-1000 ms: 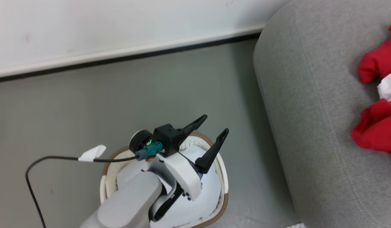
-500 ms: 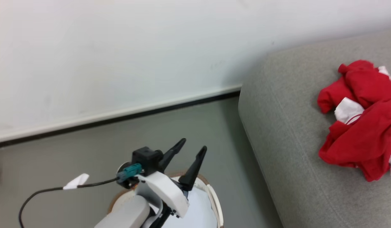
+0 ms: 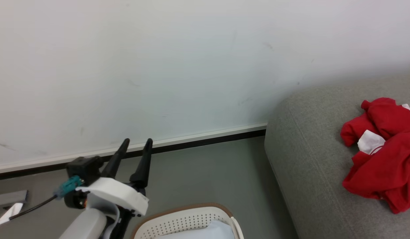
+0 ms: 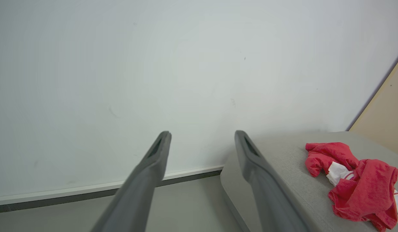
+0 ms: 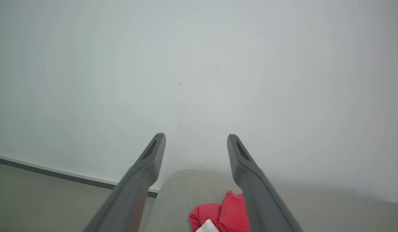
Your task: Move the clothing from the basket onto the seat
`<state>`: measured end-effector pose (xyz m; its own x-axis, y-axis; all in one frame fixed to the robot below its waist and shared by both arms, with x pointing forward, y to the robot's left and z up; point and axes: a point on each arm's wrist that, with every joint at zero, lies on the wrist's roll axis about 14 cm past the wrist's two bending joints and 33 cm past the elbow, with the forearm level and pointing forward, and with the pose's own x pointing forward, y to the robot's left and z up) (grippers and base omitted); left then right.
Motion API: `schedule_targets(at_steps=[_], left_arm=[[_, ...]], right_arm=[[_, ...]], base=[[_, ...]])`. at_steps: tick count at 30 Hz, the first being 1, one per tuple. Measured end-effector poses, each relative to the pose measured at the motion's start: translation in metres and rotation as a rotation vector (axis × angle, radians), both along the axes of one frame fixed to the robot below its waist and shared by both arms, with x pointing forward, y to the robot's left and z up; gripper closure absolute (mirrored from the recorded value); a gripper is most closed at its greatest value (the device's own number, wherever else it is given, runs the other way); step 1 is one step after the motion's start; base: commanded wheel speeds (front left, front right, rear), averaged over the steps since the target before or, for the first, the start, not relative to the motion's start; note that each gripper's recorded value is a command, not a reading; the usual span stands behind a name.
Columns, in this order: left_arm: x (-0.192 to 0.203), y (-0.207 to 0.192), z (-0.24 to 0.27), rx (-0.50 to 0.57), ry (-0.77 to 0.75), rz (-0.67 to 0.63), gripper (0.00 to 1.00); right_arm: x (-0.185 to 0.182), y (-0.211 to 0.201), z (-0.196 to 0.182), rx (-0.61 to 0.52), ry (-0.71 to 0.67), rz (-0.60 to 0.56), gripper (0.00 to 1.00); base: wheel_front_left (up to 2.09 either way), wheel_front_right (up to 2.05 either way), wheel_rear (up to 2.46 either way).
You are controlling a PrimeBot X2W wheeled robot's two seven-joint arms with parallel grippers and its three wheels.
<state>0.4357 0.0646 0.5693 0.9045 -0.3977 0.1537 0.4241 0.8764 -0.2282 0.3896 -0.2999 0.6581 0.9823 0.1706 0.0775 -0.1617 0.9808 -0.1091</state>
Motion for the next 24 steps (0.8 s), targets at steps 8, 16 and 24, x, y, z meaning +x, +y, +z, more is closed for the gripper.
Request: schedule_targets(at_steps=[8, 16, 24], left_arm=[[-0.014, 0.064, -0.007, -0.053, 0.023, 0.199, 0.0], [-0.034, 0.101, -0.032, -0.052, 0.066, 0.343, 0.0], [-0.054, 0.124, -0.045, -0.005, 0.059, 0.454, 0.0]], right_arm=[[-0.007, 0.037, -0.005, 0.147, -0.21, 0.04, 0.0], [-0.019, 0.069, -0.06, 0.312, -0.175, 0.011, 0.0], [-0.033, 0.103, -0.104, 0.407, -0.084, 0.001, 0.0]], base=[[0.0, 0.0, 0.0], [0.0, 0.0, 0.0], [0.0, 0.0, 0.0]])
